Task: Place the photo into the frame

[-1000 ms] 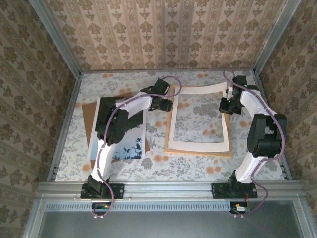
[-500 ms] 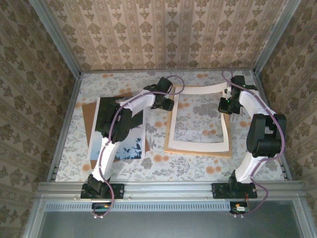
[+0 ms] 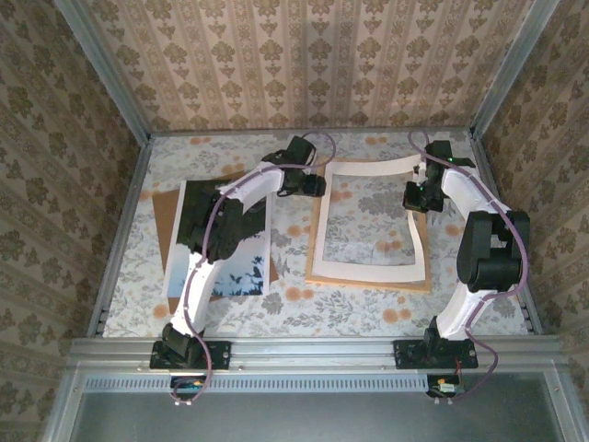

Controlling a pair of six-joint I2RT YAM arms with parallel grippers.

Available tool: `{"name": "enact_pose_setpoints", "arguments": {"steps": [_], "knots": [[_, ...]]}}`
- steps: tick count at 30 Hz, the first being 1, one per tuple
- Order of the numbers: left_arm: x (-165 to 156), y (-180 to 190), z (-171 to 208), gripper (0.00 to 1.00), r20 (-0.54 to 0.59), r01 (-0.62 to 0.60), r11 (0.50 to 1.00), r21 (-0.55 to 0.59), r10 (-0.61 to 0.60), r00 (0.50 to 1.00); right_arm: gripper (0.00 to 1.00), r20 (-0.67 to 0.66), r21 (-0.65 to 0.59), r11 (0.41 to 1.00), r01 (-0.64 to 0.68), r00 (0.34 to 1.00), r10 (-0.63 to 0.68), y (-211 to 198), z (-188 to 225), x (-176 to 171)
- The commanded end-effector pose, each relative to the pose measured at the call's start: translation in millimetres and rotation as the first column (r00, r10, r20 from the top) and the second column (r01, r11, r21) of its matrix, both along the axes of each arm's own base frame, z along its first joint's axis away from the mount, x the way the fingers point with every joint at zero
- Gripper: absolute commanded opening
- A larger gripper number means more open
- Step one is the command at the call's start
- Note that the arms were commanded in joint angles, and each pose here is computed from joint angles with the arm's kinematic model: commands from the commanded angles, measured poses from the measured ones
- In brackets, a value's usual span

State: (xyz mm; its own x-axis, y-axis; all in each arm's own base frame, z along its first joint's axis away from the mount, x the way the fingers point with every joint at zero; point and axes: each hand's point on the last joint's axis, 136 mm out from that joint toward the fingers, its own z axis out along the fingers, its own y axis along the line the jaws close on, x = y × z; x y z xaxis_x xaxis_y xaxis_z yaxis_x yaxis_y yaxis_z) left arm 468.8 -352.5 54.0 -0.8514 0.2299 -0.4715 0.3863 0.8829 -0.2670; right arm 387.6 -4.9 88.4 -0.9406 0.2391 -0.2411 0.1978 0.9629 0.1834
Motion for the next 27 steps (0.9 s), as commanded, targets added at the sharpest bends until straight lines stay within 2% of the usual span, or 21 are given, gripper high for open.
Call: {"name": "enact_pose_setpoints", "arguments": {"steps": [1,5,17,20,27], "knots": [[20.2,3.3,0.7,0.64,0.03,-0.035,0.999,0.023,0.034,0.999,0.0,-0.014,0.012,1.0,-0.003,1.0,0.004,4.4,-3.2,-1.8],[33.8,6.3,-1.4,0.63,0.052,-0.044,0.996,0.077,0.04,0.998,0.0,-0.012,0.009,1.0,-0.005,1.0,0.005,4.6,-2.3,-2.5],[60.3,6.3,-2.7,0.46,0.05,-0.057,0.996,0.064,0.054,0.997,0.0,0.0,0.005,1.0,-0.014,1.0,0.014,6.3,4.7,-5.6],[62.2,6.0,-4.8,0.47,0.039,-0.052,0.998,0.048,0.05,0.998,0.0,0.004,0.005,1.0,-0.016,1.0,0.016,6.9,5.6,-6.1],[64.7,-3.5,0.7,0.56,0.041,-0.034,0.999,-0.006,0.035,0.999,0.0,0.002,0.008,1.0,-0.021,1.0,0.021,8.5,4.7,-5.0]]}}
